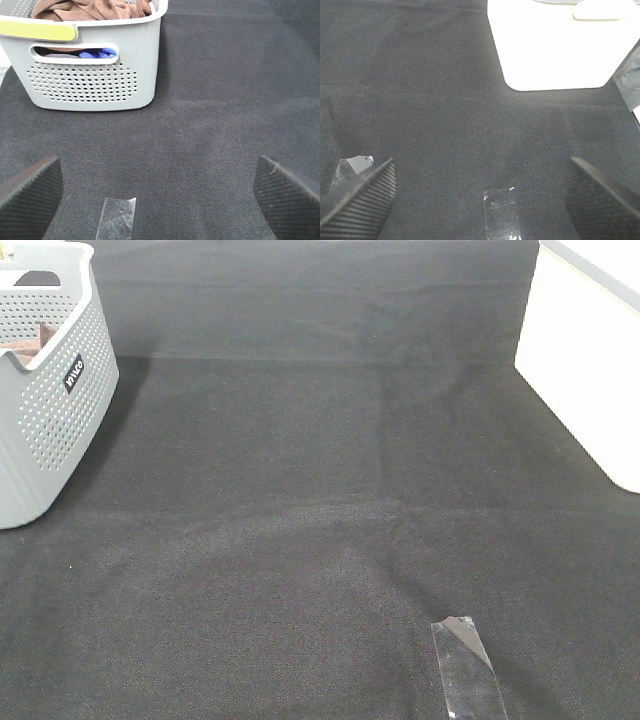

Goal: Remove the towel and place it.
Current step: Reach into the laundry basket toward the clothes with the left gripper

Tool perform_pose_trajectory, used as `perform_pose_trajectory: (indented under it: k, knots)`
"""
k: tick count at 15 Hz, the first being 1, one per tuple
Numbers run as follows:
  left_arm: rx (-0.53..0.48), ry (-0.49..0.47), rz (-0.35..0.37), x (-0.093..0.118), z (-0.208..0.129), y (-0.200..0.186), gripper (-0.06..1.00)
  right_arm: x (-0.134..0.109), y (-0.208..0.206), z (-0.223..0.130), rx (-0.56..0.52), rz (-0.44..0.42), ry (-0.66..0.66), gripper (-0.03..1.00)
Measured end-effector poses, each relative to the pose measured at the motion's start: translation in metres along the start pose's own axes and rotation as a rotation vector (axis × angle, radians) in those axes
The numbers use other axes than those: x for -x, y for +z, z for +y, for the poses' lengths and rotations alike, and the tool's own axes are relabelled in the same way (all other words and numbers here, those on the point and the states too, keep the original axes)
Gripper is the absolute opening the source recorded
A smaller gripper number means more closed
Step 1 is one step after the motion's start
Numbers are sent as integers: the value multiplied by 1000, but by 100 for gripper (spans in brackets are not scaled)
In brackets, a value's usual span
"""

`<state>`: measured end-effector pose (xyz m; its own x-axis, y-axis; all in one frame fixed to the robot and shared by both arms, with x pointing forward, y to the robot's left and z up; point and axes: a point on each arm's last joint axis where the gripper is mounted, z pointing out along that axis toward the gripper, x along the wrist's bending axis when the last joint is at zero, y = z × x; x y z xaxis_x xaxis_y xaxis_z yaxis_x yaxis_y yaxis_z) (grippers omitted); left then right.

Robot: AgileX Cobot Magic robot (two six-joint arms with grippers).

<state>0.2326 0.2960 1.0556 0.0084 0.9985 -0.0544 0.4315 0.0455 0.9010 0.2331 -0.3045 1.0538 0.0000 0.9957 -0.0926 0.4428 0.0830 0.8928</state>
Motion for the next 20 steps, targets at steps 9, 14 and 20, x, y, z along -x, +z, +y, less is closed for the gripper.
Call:
perform_pose_trajectory:
  k: [9,14,20]
  knots:
    - [0,0,0,0,0,0,98,0,0,0,0,0,0,87]
    - [0,0,-1,0,0,0,98,0,0,0,0,0,0,87]
    - [0,-2,-3,0,0,0,98,0,0,0,0,0,0,87]
